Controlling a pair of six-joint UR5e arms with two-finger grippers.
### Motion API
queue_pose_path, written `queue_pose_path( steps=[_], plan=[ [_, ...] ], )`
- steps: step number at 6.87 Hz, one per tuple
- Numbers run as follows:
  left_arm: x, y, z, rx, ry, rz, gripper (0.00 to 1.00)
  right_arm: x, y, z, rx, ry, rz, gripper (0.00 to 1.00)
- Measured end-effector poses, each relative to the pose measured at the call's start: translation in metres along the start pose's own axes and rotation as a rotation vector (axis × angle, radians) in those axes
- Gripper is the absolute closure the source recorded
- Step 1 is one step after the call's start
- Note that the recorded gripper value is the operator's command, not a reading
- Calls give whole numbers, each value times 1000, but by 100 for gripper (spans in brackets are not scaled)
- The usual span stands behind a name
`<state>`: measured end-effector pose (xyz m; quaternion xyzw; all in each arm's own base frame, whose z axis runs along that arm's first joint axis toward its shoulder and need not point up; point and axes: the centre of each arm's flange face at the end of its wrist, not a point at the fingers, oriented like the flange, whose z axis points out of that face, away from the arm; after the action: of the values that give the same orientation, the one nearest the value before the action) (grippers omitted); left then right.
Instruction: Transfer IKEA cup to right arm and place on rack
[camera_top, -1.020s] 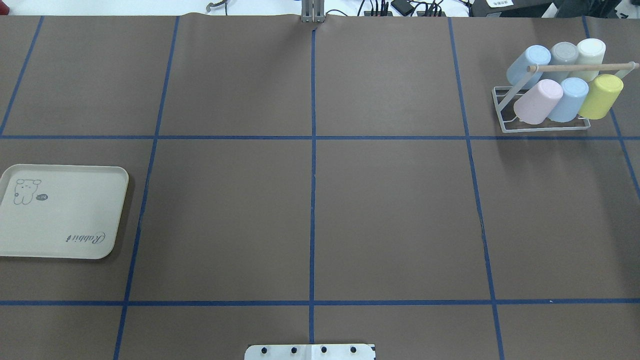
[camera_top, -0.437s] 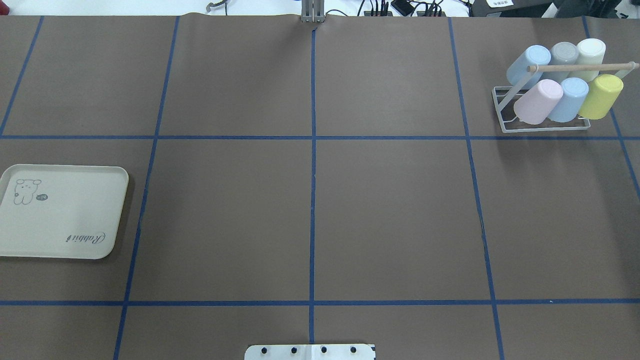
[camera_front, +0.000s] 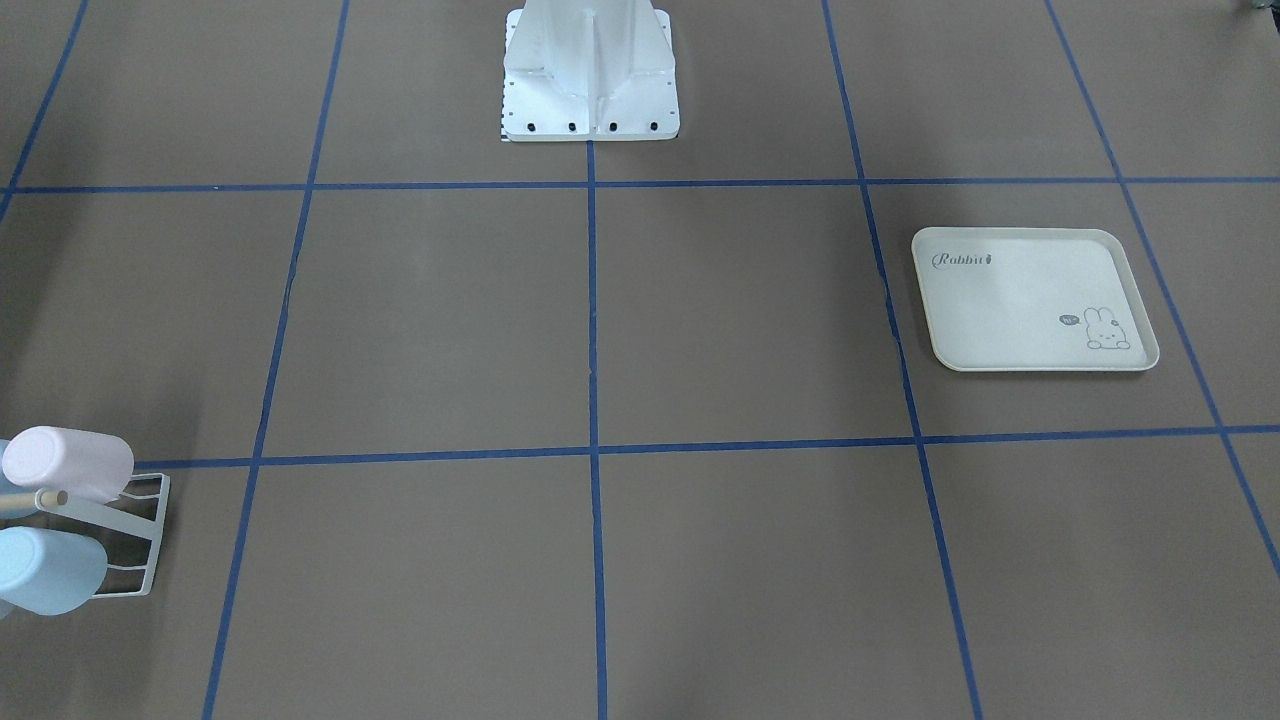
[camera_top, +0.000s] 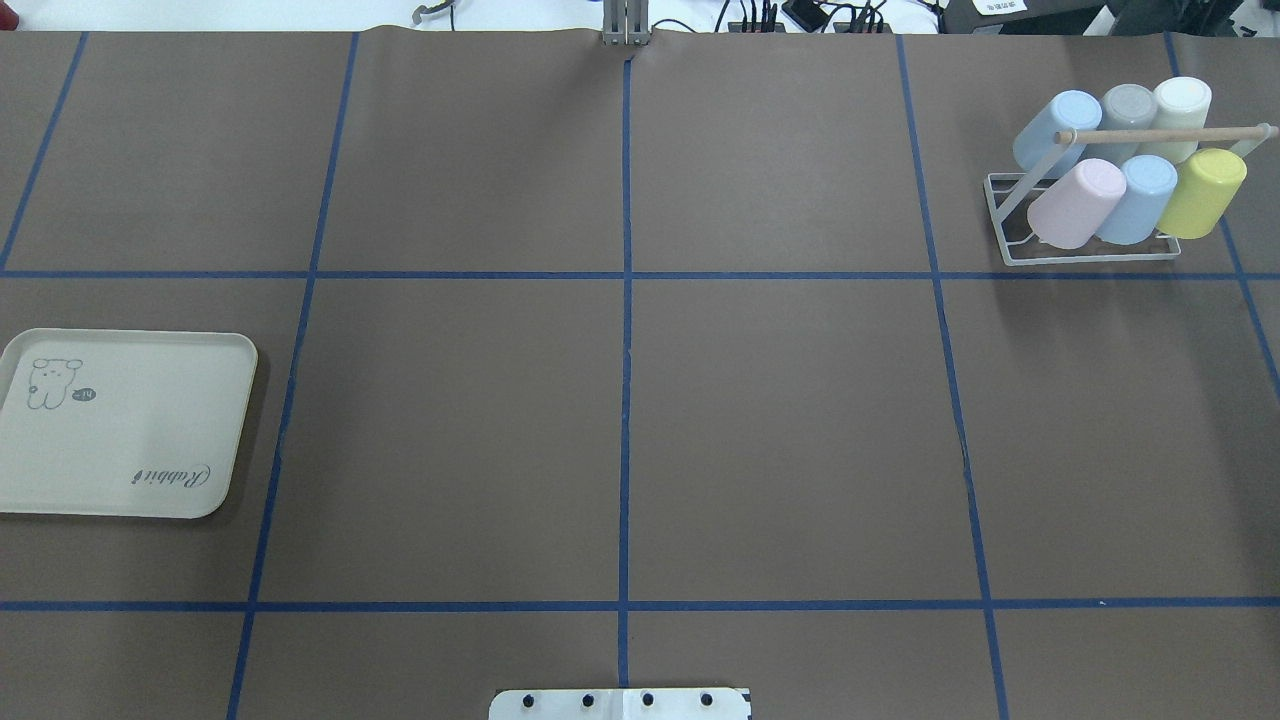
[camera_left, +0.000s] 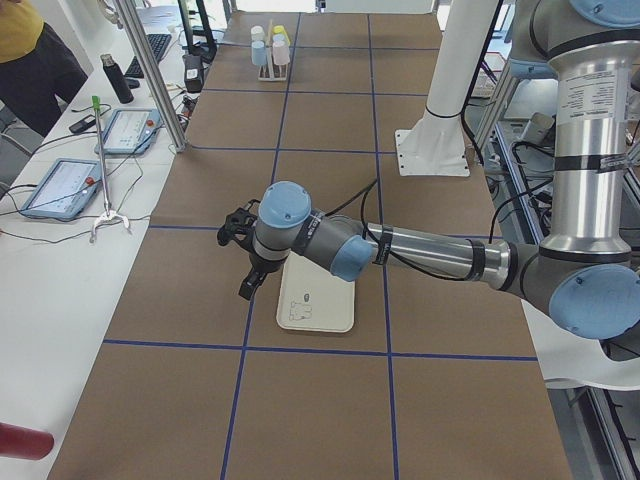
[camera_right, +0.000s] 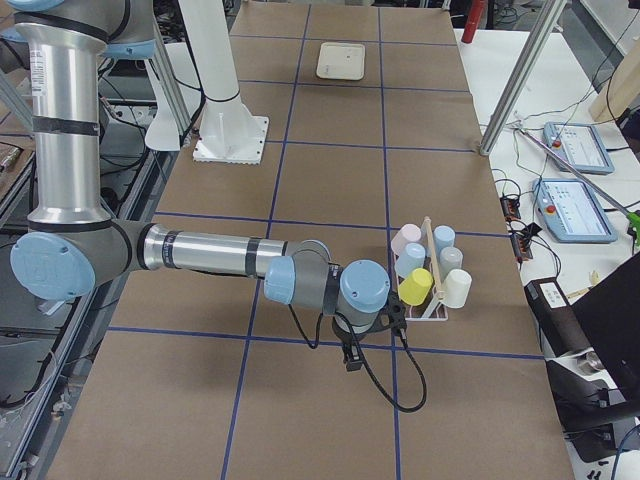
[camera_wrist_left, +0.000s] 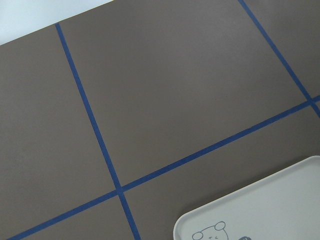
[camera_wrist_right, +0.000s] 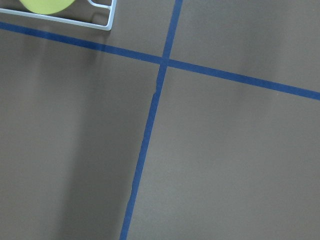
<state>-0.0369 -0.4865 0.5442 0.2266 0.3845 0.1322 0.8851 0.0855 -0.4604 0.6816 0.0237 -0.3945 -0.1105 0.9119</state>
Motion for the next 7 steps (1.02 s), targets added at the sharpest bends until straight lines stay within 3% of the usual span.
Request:
queue_pose_path(
  steps=[7],
  plan=[
    [1, 1, 0, 1, 11, 3, 0, 2, 7, 4, -8, 3, 8, 0]
  ],
)
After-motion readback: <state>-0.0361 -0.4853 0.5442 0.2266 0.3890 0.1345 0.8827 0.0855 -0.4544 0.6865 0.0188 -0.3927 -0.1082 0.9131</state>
